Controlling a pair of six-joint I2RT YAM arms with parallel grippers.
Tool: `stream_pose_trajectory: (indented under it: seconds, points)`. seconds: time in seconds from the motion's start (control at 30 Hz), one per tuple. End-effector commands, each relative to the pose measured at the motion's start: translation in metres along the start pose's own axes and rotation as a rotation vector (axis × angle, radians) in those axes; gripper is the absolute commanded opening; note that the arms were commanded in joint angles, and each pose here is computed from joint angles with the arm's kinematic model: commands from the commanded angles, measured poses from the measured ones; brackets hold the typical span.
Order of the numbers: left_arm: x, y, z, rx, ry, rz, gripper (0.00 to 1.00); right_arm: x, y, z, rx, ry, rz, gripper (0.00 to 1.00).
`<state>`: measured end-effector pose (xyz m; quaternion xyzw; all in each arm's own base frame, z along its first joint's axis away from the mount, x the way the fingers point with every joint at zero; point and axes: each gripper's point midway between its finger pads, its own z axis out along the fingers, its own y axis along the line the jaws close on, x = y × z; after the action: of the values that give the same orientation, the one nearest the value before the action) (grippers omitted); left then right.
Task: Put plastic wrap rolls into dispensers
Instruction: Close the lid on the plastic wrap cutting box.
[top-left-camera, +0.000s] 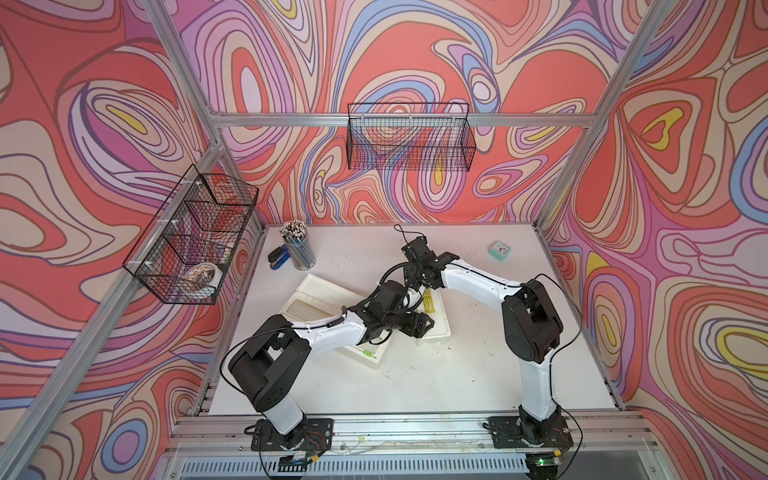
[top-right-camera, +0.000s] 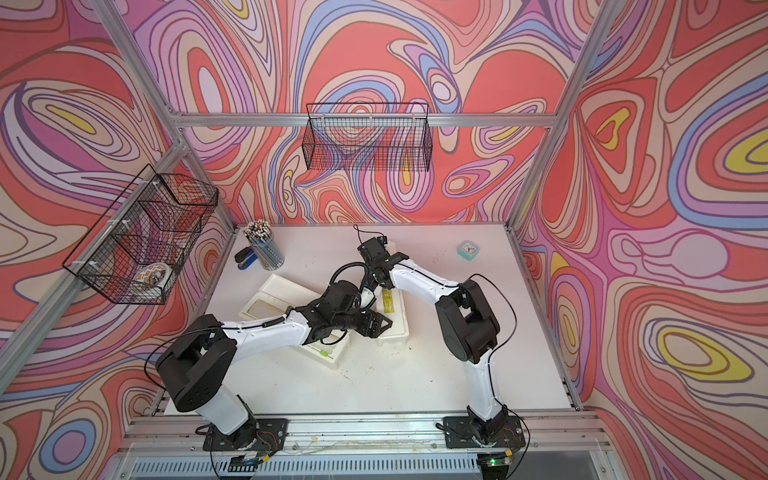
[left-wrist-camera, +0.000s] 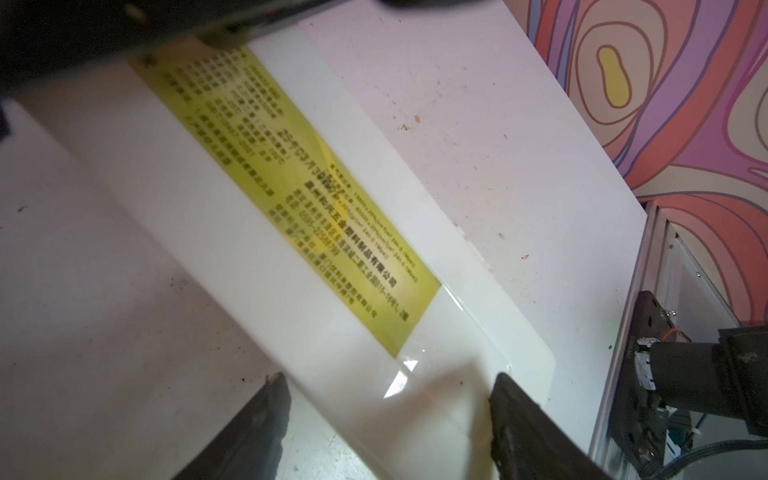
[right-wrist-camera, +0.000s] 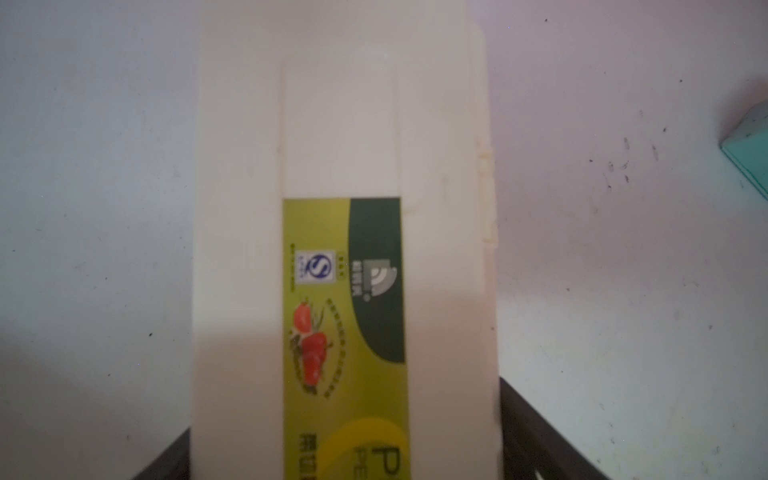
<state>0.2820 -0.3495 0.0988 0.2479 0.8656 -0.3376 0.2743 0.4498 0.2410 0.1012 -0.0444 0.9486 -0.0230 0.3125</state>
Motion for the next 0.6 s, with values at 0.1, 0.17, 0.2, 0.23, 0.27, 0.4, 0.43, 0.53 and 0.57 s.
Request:
stream_pose_trajectory:
  seconds: [0.1,0.17,0.2,0.23,0.27,0.4,0.43,0.53,0.57]
  points:
    - [0.046,0.029,0.007,-0.111,0.156,-0.050,0.74,-0.007,0.013,0.004,-0.053,-0.011,0.070,0.80]
    - [0.048,0.030,0.006,-0.120,0.161,-0.051,0.74,-0.004,0.013,0.005,-0.055,-0.004,0.082,0.80]
    - [0.048,0.032,0.005,-0.133,0.164,-0.055,0.75,-0.003,0.013,0.005,-0.056,-0.005,0.084,0.80]
    - [0.048,0.032,0.005,-0.136,0.163,-0.060,0.76,-0.004,0.014,0.005,-0.059,-0.010,0.089,0.80]
    - [0.047,0.032,0.005,-0.134,0.158,-0.059,0.78,-0.006,0.013,0.003,-0.060,-0.019,0.093,0.80]
    - [0.038,0.029,0.000,-0.130,0.115,-0.063,0.86,-0.020,0.010,-0.009,-0.064,-0.069,0.094,0.80]
    - [0.037,0.028,-0.002,-0.130,0.105,-0.061,0.87,-0.022,0.010,-0.012,-0.065,-0.076,0.093,0.80]
    - [0.033,0.026,-0.006,-0.128,0.091,-0.048,0.88,-0.025,0.009,-0.015,-0.063,-0.082,0.084,0.80]
    - [0.033,0.025,-0.006,-0.122,0.093,-0.044,0.89,-0.025,0.010,-0.015,-0.063,-0.078,0.081,0.80]
